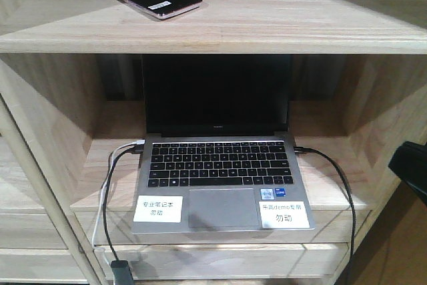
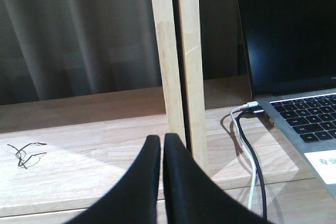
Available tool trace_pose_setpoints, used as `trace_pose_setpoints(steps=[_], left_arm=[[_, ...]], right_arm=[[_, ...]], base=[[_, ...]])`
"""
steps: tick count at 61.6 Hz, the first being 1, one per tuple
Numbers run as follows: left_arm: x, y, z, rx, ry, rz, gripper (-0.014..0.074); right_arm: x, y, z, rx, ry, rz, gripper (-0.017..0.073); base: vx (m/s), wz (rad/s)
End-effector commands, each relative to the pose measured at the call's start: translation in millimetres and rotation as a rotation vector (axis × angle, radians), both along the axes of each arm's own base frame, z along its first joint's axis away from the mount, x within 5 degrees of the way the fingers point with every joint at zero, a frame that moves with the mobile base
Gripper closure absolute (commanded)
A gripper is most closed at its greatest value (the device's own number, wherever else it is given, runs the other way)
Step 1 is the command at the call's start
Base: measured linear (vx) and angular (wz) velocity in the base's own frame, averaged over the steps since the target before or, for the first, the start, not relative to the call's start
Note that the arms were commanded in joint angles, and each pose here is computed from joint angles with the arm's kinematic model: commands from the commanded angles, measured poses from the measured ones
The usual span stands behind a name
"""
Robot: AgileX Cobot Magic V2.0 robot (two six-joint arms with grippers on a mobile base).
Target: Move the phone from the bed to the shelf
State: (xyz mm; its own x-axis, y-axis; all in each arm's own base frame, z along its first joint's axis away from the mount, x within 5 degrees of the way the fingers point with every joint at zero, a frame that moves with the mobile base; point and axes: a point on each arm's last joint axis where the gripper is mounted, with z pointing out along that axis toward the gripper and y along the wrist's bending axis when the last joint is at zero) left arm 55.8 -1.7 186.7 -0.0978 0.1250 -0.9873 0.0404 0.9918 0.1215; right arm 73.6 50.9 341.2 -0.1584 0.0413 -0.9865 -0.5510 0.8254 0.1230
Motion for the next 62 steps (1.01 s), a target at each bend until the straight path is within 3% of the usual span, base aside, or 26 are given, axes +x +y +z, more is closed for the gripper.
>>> trace_pose_setpoints(steps=[1,8,13,25,52,62], left_arm=[[-1,0.2,15,-0.017,-0.098,0.003,0.0592],[-1,0.2,15,-0.017,-0.098,0.003,0.0592],[-1,0.2,15,-0.017,-0.098,0.003,0.0592],[-1,0.2,15,-0.017,-0.098,0.003,0.0592],[-1,0.2,15,-0.017,-0.098,0.003,0.0592],[-1,0.2,15,-0.017,-0.098,0.003,0.0592]], right_arm=[[4,-7,10,0.037,-0.024,-0.094,0.0569],[7,-12,8,0.031,-0.012,-0.149,0.0569],[10,-14,0,-0.012,-0.009,-0.184,0.0569],[16,-25,-47,-0.062,0.063,-0.318,0.0569],[-14,-52,-114,-0.042,-0.037,-0.610,0.0569],[-21,-54,-136,-0.033,-0.067,-0.665,0.0569]], base=[[0.00,0.00],[0.00,0.00],[0.00,0.00],[0.00,0.00],[0.00,0.00],[0.00,0.00]])
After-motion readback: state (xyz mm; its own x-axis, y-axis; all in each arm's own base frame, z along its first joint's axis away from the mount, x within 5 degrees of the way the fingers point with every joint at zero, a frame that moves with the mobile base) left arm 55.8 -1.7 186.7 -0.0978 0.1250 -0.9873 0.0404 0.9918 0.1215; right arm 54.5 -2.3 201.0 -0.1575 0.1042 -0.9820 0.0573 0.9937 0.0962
